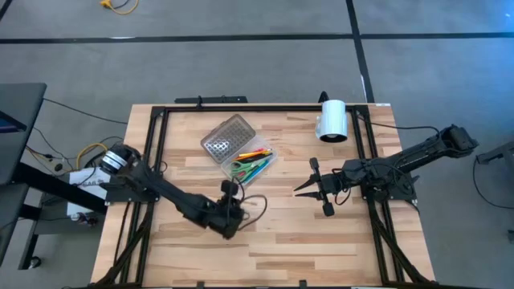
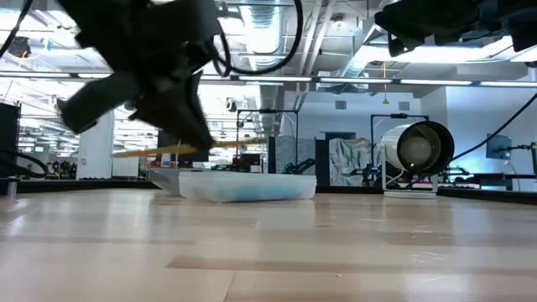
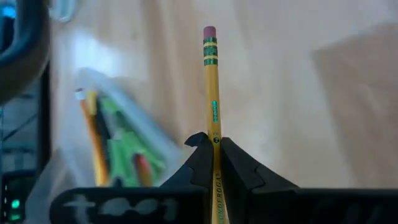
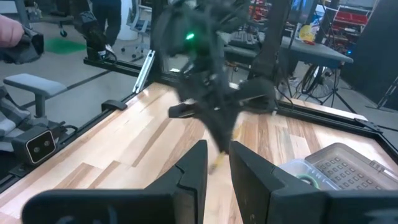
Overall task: Pick & place school supplies into a supply box
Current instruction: Put the yellow pencil into the transparent supply box, then close the transparent supply box
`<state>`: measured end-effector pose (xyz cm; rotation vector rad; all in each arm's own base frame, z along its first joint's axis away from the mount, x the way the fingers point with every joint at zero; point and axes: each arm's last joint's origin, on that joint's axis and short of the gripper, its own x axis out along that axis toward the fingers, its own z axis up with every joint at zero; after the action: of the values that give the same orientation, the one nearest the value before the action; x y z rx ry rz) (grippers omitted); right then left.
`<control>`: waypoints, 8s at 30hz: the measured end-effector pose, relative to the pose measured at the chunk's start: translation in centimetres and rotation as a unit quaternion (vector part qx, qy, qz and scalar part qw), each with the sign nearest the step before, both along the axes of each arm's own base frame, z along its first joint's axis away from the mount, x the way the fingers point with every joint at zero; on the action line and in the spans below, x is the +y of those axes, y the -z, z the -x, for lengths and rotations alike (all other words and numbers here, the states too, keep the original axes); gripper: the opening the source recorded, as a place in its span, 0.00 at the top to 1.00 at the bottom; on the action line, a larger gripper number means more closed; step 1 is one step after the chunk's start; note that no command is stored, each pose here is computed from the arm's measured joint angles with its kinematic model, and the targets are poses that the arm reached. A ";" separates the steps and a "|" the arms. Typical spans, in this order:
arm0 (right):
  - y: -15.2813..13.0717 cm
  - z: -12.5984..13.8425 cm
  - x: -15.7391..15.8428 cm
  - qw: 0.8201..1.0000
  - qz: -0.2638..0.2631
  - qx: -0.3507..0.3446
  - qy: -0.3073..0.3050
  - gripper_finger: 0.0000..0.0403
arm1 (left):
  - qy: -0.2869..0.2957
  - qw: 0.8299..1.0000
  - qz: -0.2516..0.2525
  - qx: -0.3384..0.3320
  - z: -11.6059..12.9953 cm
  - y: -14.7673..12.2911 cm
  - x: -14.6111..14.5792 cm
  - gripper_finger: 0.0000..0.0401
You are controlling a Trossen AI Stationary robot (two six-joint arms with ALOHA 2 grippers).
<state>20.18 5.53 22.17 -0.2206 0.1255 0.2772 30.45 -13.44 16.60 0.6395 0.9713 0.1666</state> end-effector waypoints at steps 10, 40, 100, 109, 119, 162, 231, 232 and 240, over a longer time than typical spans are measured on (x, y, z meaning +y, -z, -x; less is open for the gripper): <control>0.0 0.0 0.0 1.000 0.000 0.000 0.000 0.84 | -0.120 0.988 0.054 -0.079 -2.1 -4.4 9.4 1.00; 0.2 0.0 0.0 1.000 -0.003 0.010 0.001 0.84 | -0.144 0.912 0.324 -0.205 -0.9 -1.7 23.3 0.98; 7.6 -20.6 -9.2 0.926 -0.149 0.090 0.334 0.84 | -0.280 0.945 0.169 0.010 4.5 3.1 30.4 0.72; 8.1 -20.4 -9.2 0.923 -0.147 0.112 0.338 0.84 | -0.281 0.943 0.181 0.013 4.2 3.8 30.6 0.72; 8.7 -20.1 -9.2 0.917 -0.139 0.148 0.344 0.84 | -0.301 0.914 0.271 0.038 4.4 4.2 29.0 0.72; 5.7 -14.8 -0.5 0.874 0.053 0.295 0.382 0.84 | -0.189 0.929 0.306 0.084 2.4 1.3 14.5 0.72; 9.7 -9.6 6.3 0.875 -0.009 0.368 0.314 0.84 | -0.102 0.947 0.240 0.186 8.0 3.5 17.6 0.72; 9.9 -9.8 6.2 0.875 -0.011 0.367 0.316 0.84 | -0.102 0.947 0.241 0.186 7.9 3.5 17.5 0.72; 11.5 -10.9 5.6 0.877 -0.020 0.386 0.285 0.84 | -0.107 0.944 0.256 0.178 7.5 3.3 17.0 0.72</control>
<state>31.10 11.09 10.69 -0.0114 0.9632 -0.2419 22.96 3.56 13.29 0.0802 1.3711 -0.0166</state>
